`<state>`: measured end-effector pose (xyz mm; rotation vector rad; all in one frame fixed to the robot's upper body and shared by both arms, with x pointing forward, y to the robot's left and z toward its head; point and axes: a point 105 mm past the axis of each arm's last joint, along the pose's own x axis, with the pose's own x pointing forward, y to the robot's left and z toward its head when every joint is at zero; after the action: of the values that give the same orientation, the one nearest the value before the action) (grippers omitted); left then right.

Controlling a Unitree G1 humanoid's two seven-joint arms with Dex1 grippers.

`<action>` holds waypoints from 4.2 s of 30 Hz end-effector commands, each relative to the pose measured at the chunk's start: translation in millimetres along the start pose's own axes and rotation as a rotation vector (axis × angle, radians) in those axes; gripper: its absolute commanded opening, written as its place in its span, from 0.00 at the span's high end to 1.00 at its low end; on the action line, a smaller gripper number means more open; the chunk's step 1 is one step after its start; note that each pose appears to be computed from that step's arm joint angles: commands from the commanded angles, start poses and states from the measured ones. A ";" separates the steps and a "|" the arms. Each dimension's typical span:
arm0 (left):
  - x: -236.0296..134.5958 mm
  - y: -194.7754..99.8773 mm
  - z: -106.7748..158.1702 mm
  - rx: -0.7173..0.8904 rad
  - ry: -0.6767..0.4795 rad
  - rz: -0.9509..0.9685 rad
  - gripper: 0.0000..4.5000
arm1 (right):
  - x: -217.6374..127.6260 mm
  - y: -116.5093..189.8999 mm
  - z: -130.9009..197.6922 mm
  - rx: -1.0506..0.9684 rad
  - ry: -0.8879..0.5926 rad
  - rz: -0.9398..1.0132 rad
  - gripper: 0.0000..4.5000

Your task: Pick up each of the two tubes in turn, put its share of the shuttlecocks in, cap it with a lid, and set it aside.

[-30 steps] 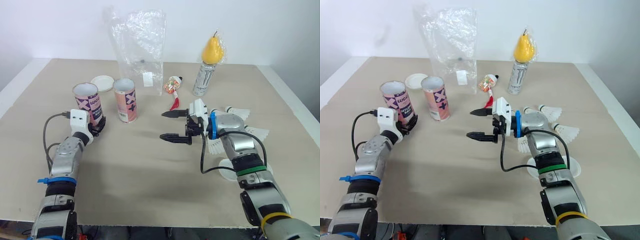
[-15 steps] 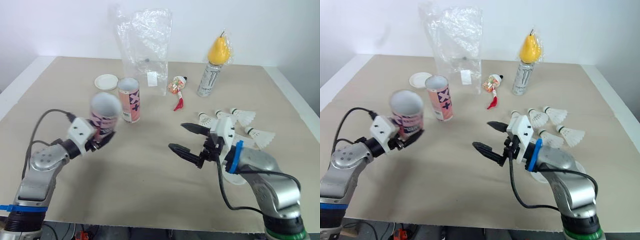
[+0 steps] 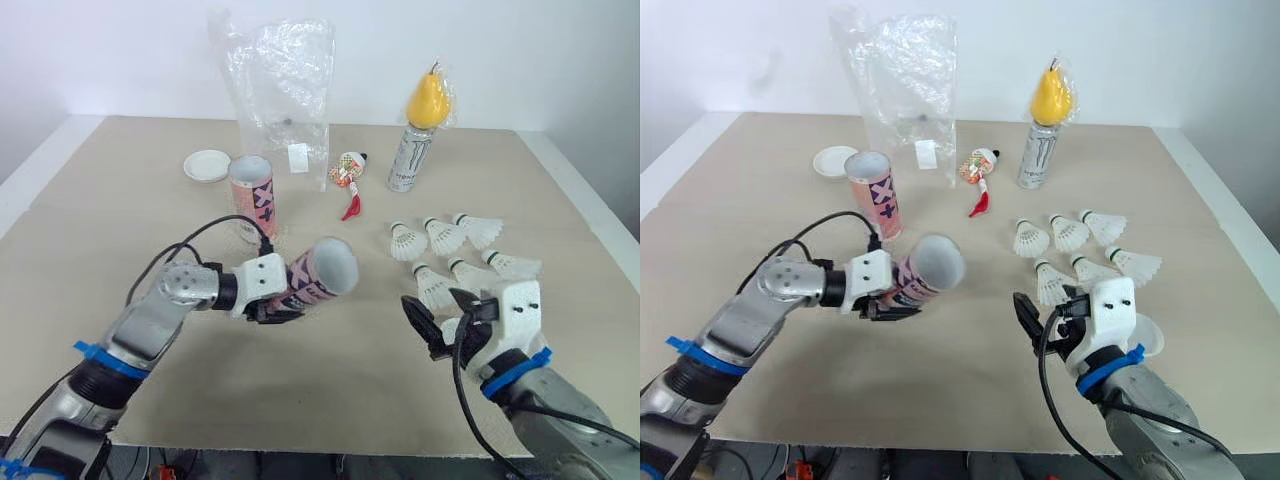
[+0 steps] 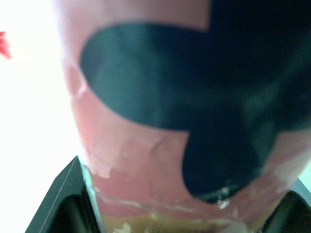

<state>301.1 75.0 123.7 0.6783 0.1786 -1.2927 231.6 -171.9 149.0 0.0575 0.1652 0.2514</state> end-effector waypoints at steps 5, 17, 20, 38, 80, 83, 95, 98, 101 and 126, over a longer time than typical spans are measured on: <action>14.0 -3.5 -1.3 -0.052 0.070 -0.100 0.33 | 10.1 6.4 7.1 0.041 -0.041 -0.008 0.00; 17.3 3.1 7.3 -0.050 0.075 -0.092 0.33 | 36.4 -9.5 -6.3 0.089 -0.009 -0.021 0.00; 17.0 2.1 7.2 -0.054 0.072 -0.087 0.33 | 38.2 -9.2 -6.3 0.087 -0.012 -0.014 0.00; 19.3 2.7 5.5 -0.075 0.062 -0.044 0.33 | 62.5 -16.5 -9.1 0.110 -0.003 -0.101 0.00; 16.6 5.9 2.8 -0.129 0.057 0.004 0.34 | 60.9 -22.5 -3.7 -0.007 0.010 -0.328 0.99; 16.1 6.9 1.1 -0.133 0.059 0.006 0.34 | 56.5 -19.5 9.8 -0.049 -0.021 -0.297 0.99; 20.2 12.8 2.6 -0.136 0.049 -0.037 0.34 | 4.0 26.0 123.5 -0.733 -0.307 0.437 0.99; 21.8 15.5 4.4 -0.142 0.045 -0.048 0.34 | -8.3 39.5 115.9 -0.939 -0.272 0.664 0.99; 23.5 16.2 6.1 -0.145 0.038 -0.061 0.34 | -9.5 39.5 107.9 -1.062 -0.236 0.775 0.99; 27.5 13.4 9.7 -0.141 0.031 -0.054 0.34 | 41.7 50.0 104.6 -1.315 -0.263 0.989 0.57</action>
<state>319.7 50.8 122.2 0.5708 0.3202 -1.3129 280.5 -116.4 240.3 -1.1434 -0.2989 1.2782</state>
